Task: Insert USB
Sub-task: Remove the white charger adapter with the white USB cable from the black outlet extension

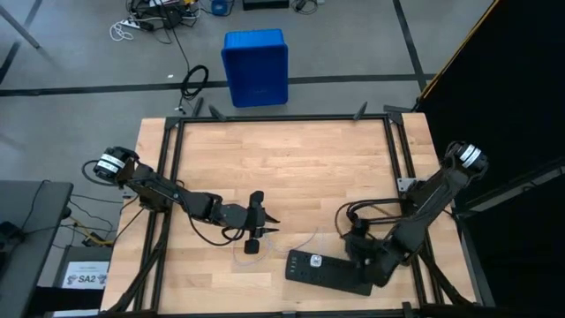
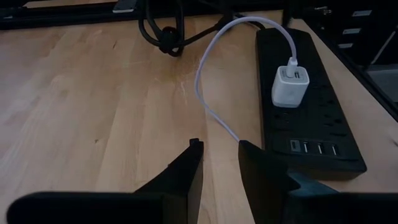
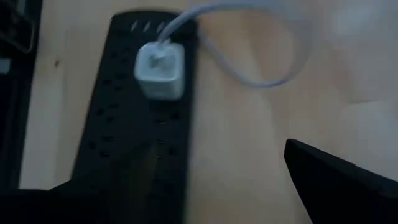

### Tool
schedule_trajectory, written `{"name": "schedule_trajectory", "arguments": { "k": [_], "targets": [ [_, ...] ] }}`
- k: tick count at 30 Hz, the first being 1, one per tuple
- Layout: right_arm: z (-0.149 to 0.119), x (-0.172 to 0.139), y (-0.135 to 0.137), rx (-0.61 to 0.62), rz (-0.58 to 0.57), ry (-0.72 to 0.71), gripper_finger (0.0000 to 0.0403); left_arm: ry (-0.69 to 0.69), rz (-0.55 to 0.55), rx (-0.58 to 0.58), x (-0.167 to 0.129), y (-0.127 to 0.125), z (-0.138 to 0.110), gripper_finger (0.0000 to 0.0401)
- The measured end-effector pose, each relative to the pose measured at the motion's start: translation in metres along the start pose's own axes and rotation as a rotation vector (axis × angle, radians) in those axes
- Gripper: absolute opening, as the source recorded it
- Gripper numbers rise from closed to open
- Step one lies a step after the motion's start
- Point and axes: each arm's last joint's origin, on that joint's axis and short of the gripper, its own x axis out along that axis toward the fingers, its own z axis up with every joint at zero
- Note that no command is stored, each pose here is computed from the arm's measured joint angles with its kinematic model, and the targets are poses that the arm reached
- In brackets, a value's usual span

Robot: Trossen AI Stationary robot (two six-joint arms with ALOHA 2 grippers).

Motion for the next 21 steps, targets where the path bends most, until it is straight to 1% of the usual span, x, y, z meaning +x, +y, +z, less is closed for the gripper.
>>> {"name": "schedule_trajectory", "arguments": {
  "k": [2,5,9,13,17,21],
  "targets": [
    [-0.001,-0.016,-0.008,-0.009,-0.055,-0.058,0.0313,0.0,0.001,0.0,0.0,0.0,0.0,0.0088],
    [-0.004,-0.039,-0.018,-0.009,-0.126,-0.205,0.0307,0.001,0.001,0.022,0.0,0.0,0.0,0.0088],
    [-0.014,-0.056,-0.024,-0.008,-0.153,-0.381,0.0306,0.001,0.001,0.03,-0.002,0.001,0.001,0.0088],
    [-0.027,-0.057,-0.027,-0.026,-0.185,-0.485,0.0306,-0.054,-0.003,0.06,-0.011,0.002,0.012,0.0088],
    [-0.033,-0.053,-0.031,-0.024,-0.219,-0.538,0.0305,-0.083,-0.003,0.093,-0.018,0.003,0.019,0.0088],
    [-0.031,-0.054,-0.031,-0.059,-0.259,-0.596,0.0305,-0.118,0.016,0.069,-0.025,0.006,0.026,0.0088]
  ]
}}
